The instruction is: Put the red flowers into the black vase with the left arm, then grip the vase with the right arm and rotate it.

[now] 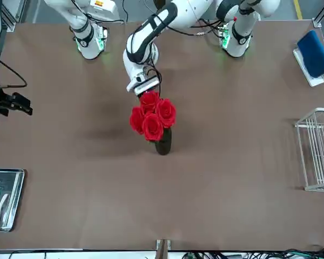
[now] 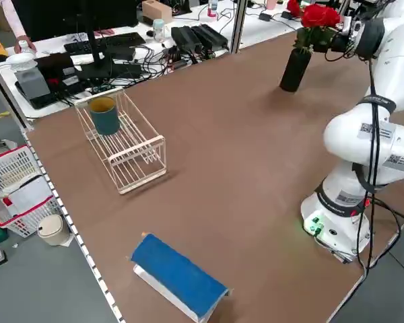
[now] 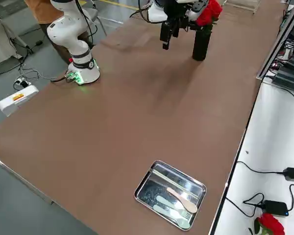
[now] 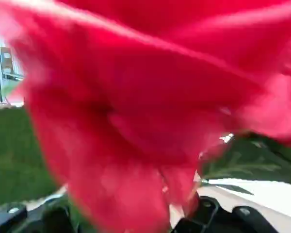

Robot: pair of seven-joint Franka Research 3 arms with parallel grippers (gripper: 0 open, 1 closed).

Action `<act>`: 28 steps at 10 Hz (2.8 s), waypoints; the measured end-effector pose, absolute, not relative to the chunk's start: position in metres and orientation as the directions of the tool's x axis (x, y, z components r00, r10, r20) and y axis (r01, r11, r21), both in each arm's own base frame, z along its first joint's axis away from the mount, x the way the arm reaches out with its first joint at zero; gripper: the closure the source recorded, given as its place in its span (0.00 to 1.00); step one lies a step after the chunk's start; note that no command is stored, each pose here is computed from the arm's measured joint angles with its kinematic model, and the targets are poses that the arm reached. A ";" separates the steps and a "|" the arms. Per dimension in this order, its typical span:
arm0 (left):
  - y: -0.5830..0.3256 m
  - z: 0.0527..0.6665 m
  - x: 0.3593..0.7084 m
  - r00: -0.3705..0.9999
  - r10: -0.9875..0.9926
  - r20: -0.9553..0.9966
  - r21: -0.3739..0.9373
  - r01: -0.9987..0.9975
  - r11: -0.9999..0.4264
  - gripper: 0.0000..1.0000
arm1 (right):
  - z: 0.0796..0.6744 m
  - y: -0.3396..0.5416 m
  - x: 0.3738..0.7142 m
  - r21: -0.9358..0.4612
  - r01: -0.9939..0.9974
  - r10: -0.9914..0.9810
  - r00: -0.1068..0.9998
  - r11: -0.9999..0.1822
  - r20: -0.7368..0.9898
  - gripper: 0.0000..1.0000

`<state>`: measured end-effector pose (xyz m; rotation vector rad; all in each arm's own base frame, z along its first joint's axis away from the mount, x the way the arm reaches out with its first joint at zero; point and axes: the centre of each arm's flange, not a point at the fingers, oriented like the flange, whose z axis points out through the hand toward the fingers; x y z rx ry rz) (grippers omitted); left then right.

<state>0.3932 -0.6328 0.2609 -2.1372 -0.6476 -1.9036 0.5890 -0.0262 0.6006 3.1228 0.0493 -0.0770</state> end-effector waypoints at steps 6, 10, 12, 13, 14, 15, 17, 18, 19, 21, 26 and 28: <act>-0.630 0.259 0.383 0.071 0.155 0.985 0.101 0.492 -0.865 0.11 | 0.600 -0.026 0.588 0.016 0.032 0.031 0.998 -0.999 -0.057 0.00; -0.631 0.259 0.381 0.071 0.155 0.985 0.100 0.492 -0.865 0.00 | 0.600 -0.026 0.588 0.016 0.032 0.031 0.998 -0.999 -0.057 0.00; -0.634 0.259 0.375 0.074 0.154 0.985 0.100 0.484 -0.869 0.00 | 0.600 -0.026 0.588 0.016 0.032 0.031 0.998 -0.999 -0.058 0.00; -0.637 0.259 0.371 0.076 0.152 0.985 0.098 0.477 -0.873 0.00 | 0.600 -0.026 0.588 0.016 0.032 0.031 0.998 -0.999 -0.058 0.00; -0.640 0.258 0.364 0.080 0.146 0.986 0.092 0.468 -0.879 0.00 | 0.600 -0.026 0.588 0.016 0.032 0.031 0.998 -0.999 -0.058 0.00; -0.644 0.258 0.357 0.085 0.137 0.987 0.084 0.459 -0.885 0.00 | 0.600 -0.026 0.588 0.016 0.032 0.031 0.998 -0.999 -0.058 0.00; -0.651 0.259 0.343 0.089 0.123 0.988 0.071 0.446 -0.892 0.00 | 0.599 -0.026 0.588 0.016 0.032 0.031 0.998 -0.999 -0.058 0.00; -0.654 0.261 0.334 0.092 0.115 0.989 0.062 0.449 -0.891 0.00 | 0.598 -0.026 0.588 0.016 0.032 0.031 0.998 -0.999 -0.061 0.00; -0.658 0.269 0.320 0.123 0.104 0.987 0.036 0.460 -0.887 0.00 | 0.594 -0.026 0.588 0.015 0.032 0.031 0.997 -0.999 -0.068 0.00; -0.663 0.304 0.293 0.218 0.104 0.970 -0.015 0.482 -0.876 0.00 | 0.590 -0.025 0.589 0.013 0.033 0.032 0.997 -0.999 -0.070 0.00; -0.640 0.452 0.290 0.345 0.200 0.917 -0.006 0.514 -0.858 0.00 | 0.549 0.004 0.608 -0.096 0.051 0.060 0.994 -0.994 -0.095 0.00; -0.610 0.473 0.329 0.352 0.200 0.914 -0.031 0.553 -0.832 0.00 | 0.512 0.034 0.625 -0.126 0.083 0.096 0.990 -0.989 -0.106 0.00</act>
